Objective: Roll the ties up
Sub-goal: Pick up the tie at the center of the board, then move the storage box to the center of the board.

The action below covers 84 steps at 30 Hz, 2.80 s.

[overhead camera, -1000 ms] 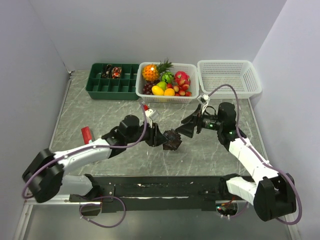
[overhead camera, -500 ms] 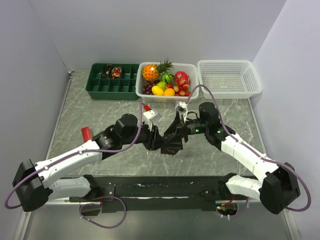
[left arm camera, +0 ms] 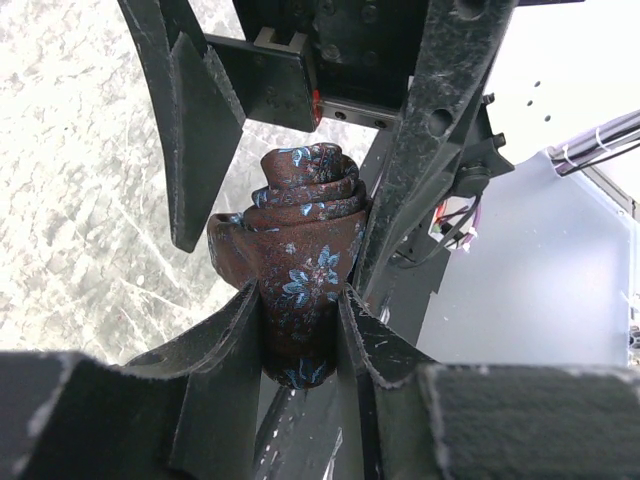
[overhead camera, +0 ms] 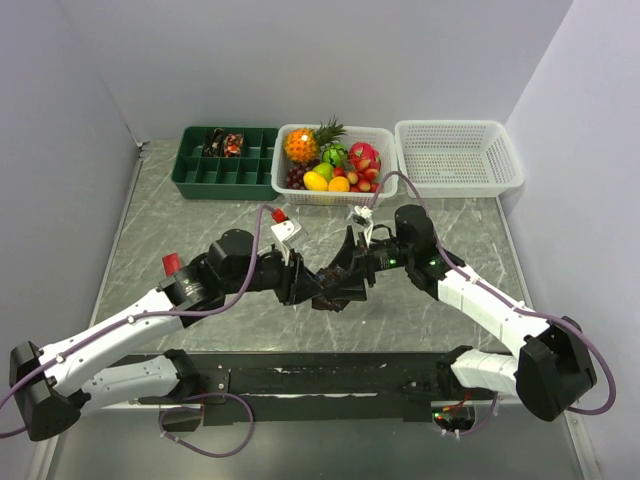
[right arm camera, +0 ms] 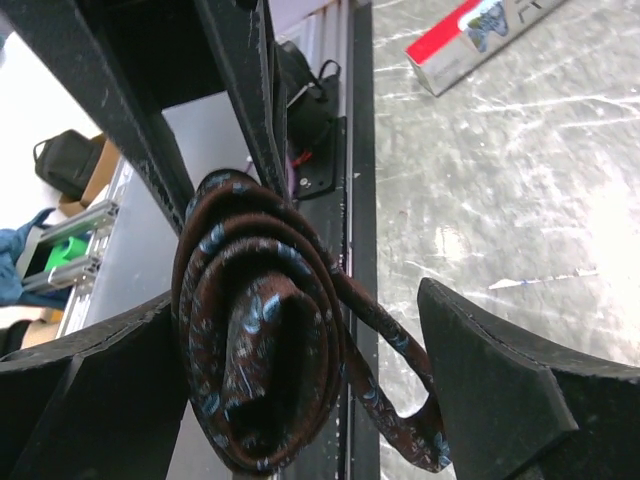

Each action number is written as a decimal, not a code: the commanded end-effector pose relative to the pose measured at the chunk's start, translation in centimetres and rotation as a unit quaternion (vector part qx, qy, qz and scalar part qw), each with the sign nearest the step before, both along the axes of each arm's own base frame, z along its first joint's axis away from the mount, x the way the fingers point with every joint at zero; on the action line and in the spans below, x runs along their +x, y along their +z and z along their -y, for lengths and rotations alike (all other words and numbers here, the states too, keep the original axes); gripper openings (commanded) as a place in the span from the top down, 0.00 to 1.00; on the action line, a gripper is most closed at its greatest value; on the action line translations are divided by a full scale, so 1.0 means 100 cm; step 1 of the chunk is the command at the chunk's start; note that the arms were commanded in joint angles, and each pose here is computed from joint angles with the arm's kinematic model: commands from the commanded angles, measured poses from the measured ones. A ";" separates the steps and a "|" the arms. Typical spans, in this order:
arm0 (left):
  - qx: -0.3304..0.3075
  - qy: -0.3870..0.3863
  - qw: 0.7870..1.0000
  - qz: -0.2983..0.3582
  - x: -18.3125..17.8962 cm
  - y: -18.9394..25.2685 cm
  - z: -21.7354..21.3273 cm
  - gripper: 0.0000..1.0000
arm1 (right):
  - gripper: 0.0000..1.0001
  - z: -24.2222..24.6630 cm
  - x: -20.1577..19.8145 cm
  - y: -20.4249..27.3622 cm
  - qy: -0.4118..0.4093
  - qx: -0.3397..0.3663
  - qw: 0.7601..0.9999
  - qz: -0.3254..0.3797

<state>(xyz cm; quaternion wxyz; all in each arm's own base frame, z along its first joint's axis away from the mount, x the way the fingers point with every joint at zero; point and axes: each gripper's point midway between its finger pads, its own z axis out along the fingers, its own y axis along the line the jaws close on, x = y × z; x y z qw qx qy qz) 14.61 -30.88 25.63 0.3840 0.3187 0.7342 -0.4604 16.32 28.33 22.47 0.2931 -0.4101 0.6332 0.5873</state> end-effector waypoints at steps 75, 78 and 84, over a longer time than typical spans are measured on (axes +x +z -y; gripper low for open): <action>0.057 0.587 0.787 -0.181 0.480 -0.152 -0.272 0.99 | 1.00 -0.183 0.368 0.077 -0.474 0.033 0.875 0.090; 0.050 0.585 0.790 -0.175 0.472 -0.154 -0.271 0.99 | 1.00 -0.187 0.367 0.076 -0.480 0.033 0.871 0.101; 0.053 0.588 0.784 -0.192 0.437 -0.165 -0.271 0.99 | 1.00 -0.190 0.365 0.062 -0.515 0.021 0.849 0.111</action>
